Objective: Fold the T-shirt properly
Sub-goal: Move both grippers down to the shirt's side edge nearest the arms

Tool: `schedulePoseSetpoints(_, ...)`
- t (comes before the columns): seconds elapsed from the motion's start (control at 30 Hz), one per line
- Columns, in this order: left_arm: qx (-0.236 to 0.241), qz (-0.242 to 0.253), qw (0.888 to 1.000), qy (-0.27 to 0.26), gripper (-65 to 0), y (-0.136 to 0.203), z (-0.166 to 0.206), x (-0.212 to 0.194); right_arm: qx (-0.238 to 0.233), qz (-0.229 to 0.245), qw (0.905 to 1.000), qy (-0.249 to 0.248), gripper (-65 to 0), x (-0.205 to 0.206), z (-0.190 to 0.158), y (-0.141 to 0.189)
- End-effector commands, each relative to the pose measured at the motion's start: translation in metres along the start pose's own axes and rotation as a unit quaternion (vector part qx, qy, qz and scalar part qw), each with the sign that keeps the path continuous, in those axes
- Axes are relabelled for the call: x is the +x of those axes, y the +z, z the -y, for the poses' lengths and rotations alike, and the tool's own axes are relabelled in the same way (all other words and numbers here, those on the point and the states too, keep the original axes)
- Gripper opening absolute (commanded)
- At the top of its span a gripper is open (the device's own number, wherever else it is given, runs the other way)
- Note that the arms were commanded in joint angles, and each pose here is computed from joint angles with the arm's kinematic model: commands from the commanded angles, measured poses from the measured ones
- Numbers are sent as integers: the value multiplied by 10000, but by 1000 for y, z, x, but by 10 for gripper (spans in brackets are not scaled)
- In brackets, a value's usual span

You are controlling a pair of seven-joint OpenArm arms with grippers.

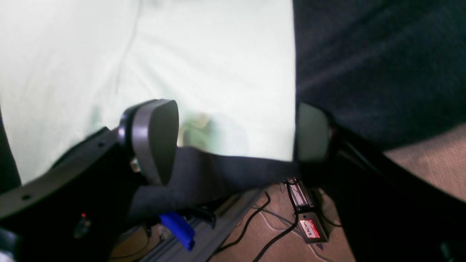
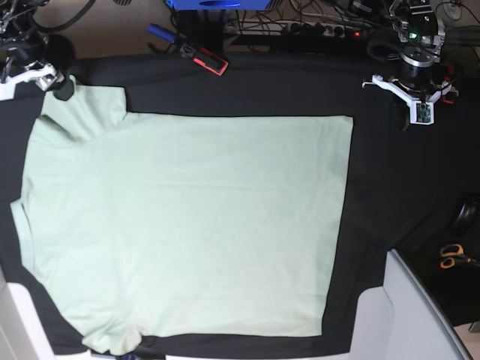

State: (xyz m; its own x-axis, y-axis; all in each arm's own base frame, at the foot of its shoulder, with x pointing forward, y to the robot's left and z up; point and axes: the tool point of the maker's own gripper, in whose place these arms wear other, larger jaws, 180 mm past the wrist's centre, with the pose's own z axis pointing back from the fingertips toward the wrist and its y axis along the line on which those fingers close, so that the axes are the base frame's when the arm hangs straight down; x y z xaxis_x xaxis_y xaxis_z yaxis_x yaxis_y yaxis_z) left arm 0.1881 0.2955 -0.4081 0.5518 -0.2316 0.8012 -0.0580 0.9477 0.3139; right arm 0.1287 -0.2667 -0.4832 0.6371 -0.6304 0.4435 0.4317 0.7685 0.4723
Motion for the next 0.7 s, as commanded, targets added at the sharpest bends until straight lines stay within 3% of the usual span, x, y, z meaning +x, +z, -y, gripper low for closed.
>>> schedulePoseSetpoints(0.0, 49, 148, 9999, -44, -650, 3, -6, 6, -46, 70, 9999, 120, -196, 10, 5, 5)
schedulePoseSetpoints(0.67, 45, 133, 9999, -48, -650, 4, -5, 5, 97, -77, 9997, 220, -197, 4, -5, -2)
